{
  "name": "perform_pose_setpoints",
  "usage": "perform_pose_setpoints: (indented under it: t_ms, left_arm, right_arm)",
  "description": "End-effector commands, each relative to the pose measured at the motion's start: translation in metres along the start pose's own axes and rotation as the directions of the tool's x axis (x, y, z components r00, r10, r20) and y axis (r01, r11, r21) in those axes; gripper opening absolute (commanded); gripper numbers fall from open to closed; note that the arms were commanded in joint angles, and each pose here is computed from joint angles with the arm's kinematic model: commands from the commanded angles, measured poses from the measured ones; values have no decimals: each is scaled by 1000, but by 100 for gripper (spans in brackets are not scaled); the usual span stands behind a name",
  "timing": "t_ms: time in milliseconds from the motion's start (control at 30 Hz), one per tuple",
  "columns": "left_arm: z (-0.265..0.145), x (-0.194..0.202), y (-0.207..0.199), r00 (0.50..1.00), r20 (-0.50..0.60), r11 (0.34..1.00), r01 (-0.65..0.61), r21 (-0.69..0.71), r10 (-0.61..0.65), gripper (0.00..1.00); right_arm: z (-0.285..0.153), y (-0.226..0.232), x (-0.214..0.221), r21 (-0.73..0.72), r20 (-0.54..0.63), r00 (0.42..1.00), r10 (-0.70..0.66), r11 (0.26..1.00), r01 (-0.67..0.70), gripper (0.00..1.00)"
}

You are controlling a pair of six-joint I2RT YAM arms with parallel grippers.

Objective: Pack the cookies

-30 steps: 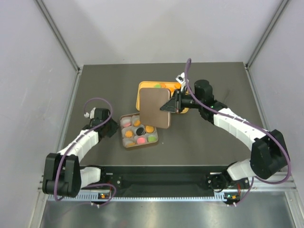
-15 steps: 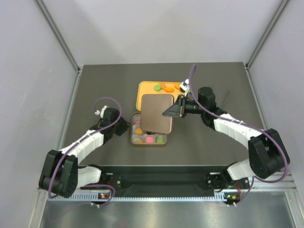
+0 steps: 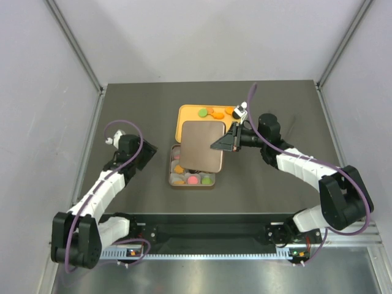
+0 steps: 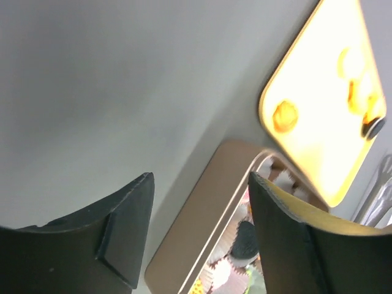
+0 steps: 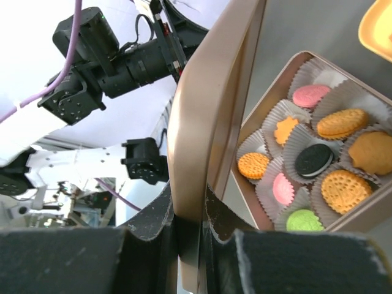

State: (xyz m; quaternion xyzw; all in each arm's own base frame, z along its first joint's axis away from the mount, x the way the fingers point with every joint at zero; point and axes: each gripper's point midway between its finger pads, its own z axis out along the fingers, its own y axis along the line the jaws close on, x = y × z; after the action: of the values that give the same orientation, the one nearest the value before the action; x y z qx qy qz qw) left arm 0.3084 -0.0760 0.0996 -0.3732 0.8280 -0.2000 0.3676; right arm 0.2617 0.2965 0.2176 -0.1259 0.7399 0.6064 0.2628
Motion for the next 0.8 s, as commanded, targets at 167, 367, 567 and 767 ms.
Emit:
perform_pose_setpoints:
  t_ms: [167, 367, 567, 767]
  left_arm:
    - [-36, -42, -45, 992, 116, 987, -61, 149, 43, 85]
    - [-58, -51, -66, 984, 163, 962, -114, 247, 74, 90]
    - [-67, -48, -78, 982, 147, 939, -163, 303, 123, 93]
    - [-66, -29, -85, 981, 66, 911, -192, 365, 180, 92]
  right_arm:
    - [5, 20, -12, -123, 35, 999, -26, 992, 30, 0]
    - [21, 22, -6, -137, 12, 1000, -19, 990, 20, 0]
    - [29, 26, -4, -186, 13, 1000, 10, 982, -7, 0]
    - [42, 26, 6, -208, -12, 999, 34, 978, -36, 0]
